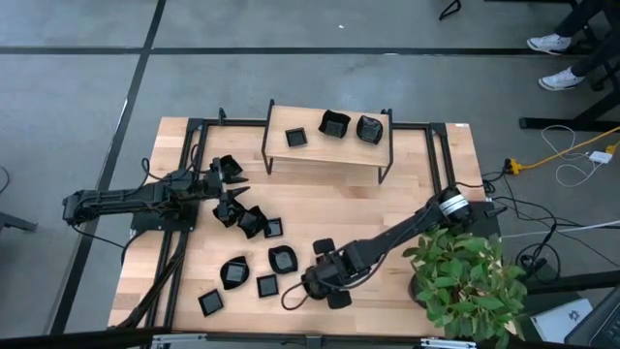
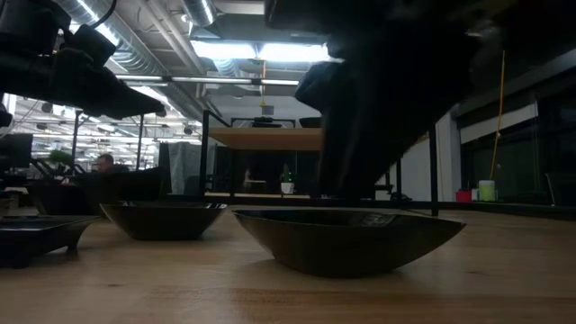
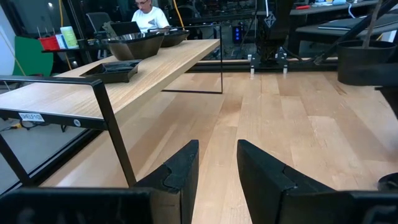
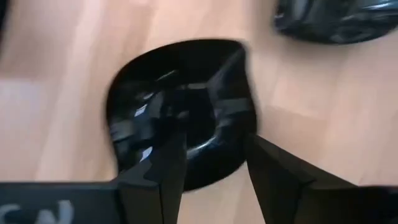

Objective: Pick & Place Mini shaped plates
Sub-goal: Stack the leaf-shaped plate on top of the leaf-shaped plate on the shelf

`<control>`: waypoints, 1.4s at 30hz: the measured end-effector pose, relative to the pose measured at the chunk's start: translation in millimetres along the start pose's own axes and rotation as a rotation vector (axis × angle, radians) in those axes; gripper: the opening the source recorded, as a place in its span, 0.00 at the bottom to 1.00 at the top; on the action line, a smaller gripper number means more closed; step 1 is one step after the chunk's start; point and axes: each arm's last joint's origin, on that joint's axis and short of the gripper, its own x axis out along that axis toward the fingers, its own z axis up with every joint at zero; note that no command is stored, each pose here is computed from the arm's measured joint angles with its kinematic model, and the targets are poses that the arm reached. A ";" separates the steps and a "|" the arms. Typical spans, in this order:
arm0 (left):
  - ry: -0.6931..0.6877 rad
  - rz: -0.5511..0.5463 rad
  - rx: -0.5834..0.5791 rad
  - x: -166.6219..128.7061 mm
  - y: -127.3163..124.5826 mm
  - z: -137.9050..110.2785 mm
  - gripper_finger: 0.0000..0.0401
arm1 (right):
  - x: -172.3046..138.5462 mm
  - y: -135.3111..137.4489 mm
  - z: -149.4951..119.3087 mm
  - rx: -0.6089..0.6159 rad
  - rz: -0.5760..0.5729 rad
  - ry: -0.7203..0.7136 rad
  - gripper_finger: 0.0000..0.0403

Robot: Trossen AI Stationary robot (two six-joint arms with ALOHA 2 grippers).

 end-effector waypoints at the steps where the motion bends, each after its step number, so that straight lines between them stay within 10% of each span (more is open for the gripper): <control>1: 0.000 -0.001 0.000 0.0 0.0 0.0 0.26 | 1.7 -1.5 0.2 0.018 -0.011 -0.001 0.41; 22: 0.000 0.000 0.000 0.0 0.0 0.0 0.26 | 20.0 -15.3 -2.5 0.080 -0.038 0.042 0.40; 42: 0.000 0.000 0.000 0.0 0.0 0.0 0.26 | 24.1 -13.7 -4.2 0.072 0.013 0.066 0.01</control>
